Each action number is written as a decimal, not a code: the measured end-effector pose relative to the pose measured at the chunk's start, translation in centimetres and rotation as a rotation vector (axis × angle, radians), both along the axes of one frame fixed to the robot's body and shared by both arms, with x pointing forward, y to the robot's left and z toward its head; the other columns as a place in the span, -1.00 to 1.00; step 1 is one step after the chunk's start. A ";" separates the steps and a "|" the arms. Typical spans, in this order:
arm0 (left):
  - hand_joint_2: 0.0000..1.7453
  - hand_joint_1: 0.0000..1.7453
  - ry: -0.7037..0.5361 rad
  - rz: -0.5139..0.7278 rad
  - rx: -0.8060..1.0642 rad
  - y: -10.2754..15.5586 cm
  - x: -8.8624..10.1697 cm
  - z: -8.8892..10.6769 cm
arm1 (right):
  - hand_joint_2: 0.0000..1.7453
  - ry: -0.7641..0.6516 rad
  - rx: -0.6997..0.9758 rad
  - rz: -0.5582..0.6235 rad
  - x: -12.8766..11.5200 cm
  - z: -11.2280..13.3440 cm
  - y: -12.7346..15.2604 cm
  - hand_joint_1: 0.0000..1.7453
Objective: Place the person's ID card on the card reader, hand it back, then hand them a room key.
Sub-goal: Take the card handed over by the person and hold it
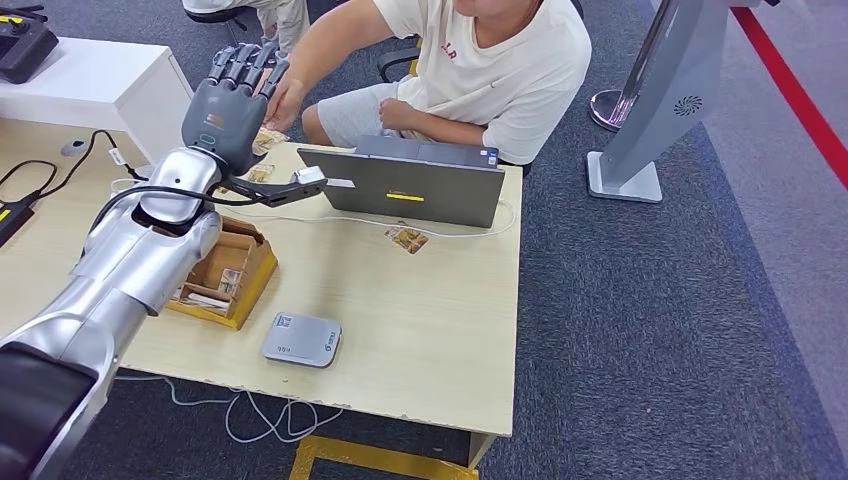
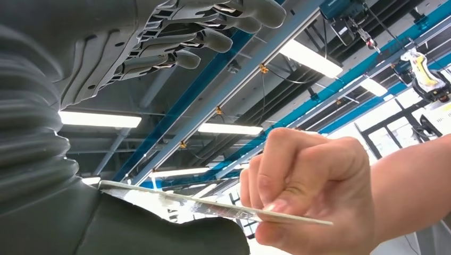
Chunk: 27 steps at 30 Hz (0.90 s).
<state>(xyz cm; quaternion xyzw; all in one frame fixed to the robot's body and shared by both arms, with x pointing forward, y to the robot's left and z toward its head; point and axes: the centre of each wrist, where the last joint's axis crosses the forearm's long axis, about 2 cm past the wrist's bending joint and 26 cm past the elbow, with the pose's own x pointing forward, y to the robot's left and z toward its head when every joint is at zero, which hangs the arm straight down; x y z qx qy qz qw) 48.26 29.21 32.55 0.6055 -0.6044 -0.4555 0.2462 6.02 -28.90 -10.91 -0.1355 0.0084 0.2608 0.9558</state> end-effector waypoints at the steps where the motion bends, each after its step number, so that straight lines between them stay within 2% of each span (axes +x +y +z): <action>1: 1.00 -1.00 0.003 0.001 0.000 0.0 0.0 -0.1 | 1.00 0.000 0.000 0.000 0.0 0.0 0.0 -1.00; 20: 1.00 -1.00 0.008 0.008 0.001 0.2 0.1 -0.6 | 1.00 0.000 0.001 0.003 0.0 0.0 0.0 -1.00; 24: 1.00 1.00 0.008 0.010 0.000 0.2 0.1 -0.6 | 1.00 0.000 0.001 0.004 0.0 0.0 0.0 -1.00; 27: 1.00 1.00 0.006 0.009 0.000 0.3 0.1 -0.6 | 1.00 0.000 0.001 0.005 0.0 0.0 0.0 -1.00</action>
